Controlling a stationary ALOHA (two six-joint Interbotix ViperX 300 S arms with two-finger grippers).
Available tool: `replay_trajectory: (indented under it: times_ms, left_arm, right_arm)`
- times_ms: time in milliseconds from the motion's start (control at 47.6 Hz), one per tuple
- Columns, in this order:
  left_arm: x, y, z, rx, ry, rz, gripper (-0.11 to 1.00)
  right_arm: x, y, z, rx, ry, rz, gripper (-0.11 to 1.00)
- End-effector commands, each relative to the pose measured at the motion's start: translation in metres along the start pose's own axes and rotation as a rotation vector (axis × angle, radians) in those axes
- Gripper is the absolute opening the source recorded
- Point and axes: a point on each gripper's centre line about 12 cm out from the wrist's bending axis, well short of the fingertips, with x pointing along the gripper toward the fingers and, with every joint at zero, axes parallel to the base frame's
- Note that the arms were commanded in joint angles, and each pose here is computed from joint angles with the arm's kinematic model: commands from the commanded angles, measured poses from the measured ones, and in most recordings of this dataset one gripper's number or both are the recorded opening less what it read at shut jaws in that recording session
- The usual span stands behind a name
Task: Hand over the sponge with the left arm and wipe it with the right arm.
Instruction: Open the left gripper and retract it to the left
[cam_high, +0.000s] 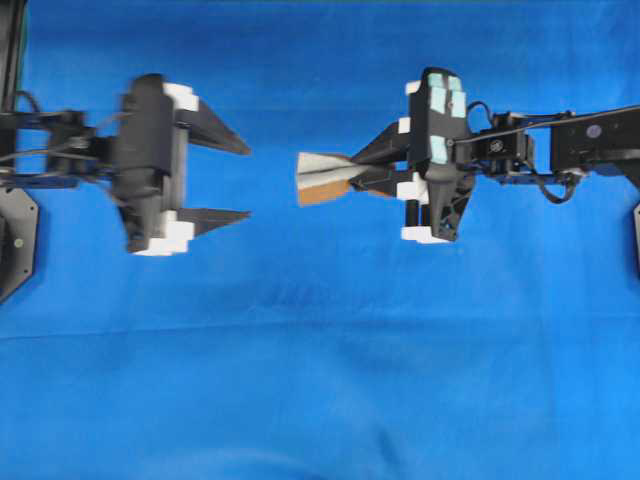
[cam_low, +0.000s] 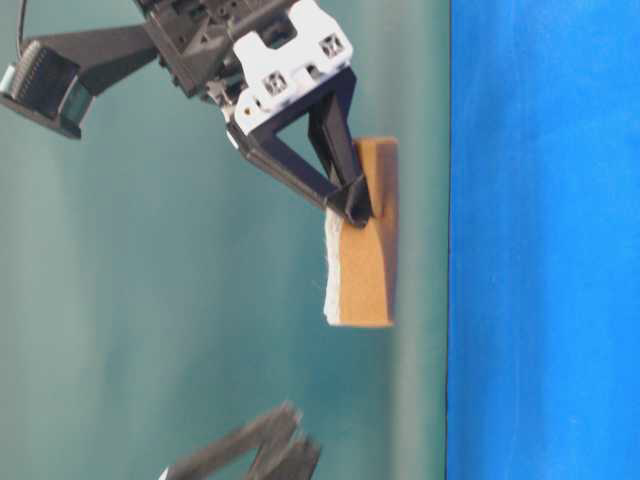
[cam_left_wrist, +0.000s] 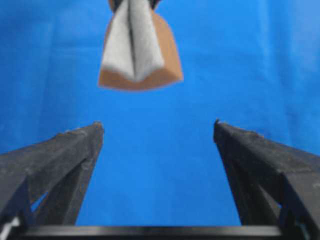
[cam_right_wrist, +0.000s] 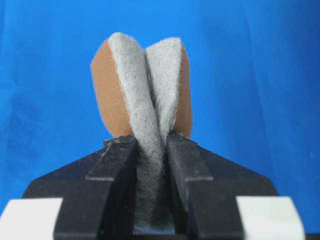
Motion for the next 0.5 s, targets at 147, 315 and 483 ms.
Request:
replay_trajectory:
  times_ms: [147,315,483]
  left_arm:
    - [-0.035,-0.001,0.001,-0.001,-0.103,0.008,0.89]
    - [-0.037,-0.001,-0.002,-0.002,-0.104,0.01,0.89]
    - [-0.036,-0.002,-0.003,-0.001,-0.098,0.008,0.89]
  right_arm:
    - [-0.008,-0.001,0.011,-0.003,-0.04,-0.003,0.24]
    - [0.001,0.0,0.004,0.008,-0.017,-0.001,0.24]
    - [0.021,0.002,-0.019,0.024,0.06,0.007,0.24]
